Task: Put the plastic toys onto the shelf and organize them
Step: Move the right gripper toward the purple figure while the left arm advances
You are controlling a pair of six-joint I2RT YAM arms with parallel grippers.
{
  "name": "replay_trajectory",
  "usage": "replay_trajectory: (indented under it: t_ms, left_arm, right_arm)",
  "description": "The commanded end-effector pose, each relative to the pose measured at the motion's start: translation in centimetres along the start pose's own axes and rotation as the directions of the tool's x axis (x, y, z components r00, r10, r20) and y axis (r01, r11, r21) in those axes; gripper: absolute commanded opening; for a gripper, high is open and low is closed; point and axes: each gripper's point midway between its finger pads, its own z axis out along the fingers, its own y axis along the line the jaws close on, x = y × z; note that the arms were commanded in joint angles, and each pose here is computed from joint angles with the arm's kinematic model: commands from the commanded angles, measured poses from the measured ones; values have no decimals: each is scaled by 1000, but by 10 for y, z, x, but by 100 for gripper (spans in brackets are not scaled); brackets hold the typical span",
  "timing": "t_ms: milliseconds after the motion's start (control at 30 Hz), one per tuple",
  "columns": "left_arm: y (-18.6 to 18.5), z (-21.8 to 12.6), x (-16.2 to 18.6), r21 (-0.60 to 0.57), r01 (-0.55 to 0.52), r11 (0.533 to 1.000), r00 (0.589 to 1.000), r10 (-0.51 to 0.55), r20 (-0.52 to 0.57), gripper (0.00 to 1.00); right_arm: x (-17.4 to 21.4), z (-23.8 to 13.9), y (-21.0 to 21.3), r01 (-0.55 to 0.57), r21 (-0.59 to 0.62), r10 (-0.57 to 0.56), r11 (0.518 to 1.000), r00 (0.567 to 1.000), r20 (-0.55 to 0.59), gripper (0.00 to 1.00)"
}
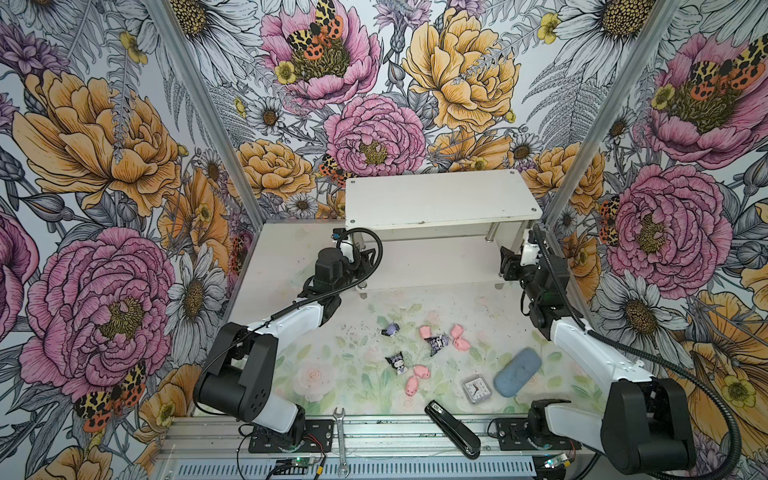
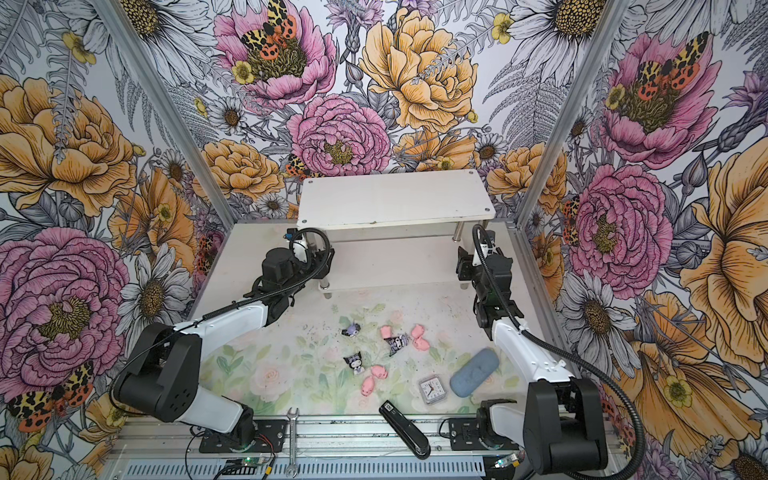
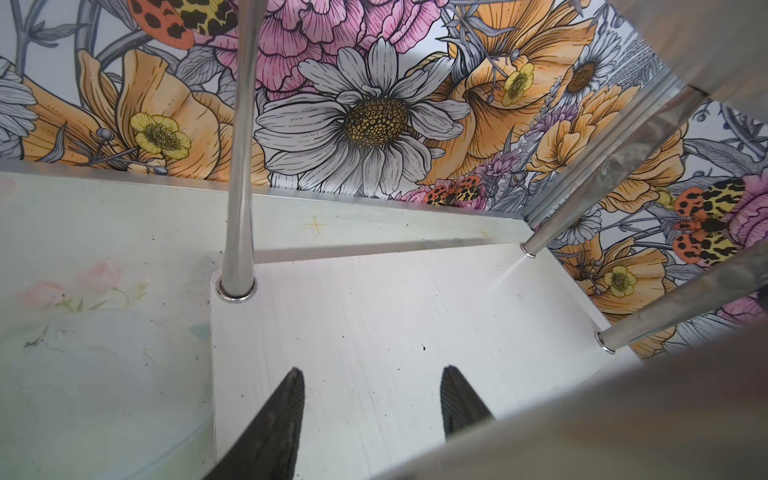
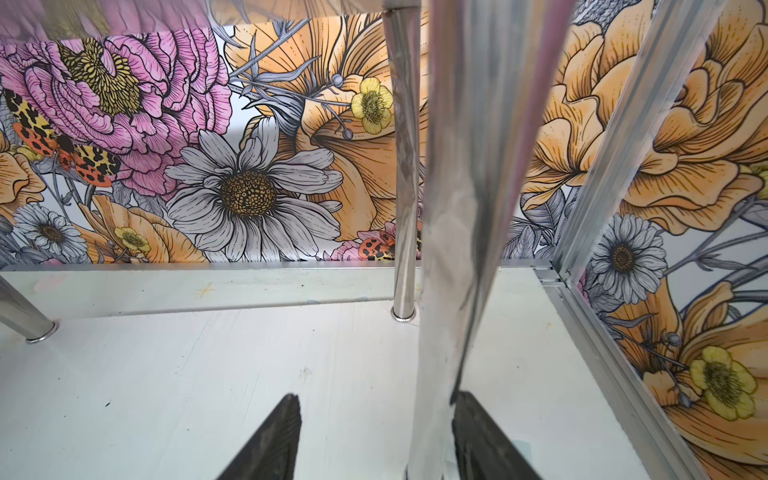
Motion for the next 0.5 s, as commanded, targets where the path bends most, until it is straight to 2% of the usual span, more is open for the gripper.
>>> replay_trajectory:
  t_ms: [0, 133, 300, 400, 467]
  left_arm:
    - [-11, -13, -18, 46, 6, 999, 999, -8, 45, 61]
    - [-11, -38, -11, 12, -8, 1000, 999, 8, 31, 70]
    - [-14, -77, 9, -49, -46, 998, 999, 46, 9, 75]
    - [-18, -97, 24, -70, -72, 995, 997, 71, -8, 77]
    - [-20, -110, 34, -77, -72, 994, 997, 71, -17, 77]
  right_arm:
    - [14, -17, 19, 19, -25, -20, 1000, 998, -57, 60]
    - [29, -42, 35, 48, 1, -48, 999, 995, -91, 60]
    - [39, -74, 48, 123, 29, -119, 992, 986, -113, 61]
    - [44, -87, 63, 146, 1, -145, 989, 981, -125, 60]
    - [54, -91, 87, 152, -64, -159, 986, 977, -143, 60]
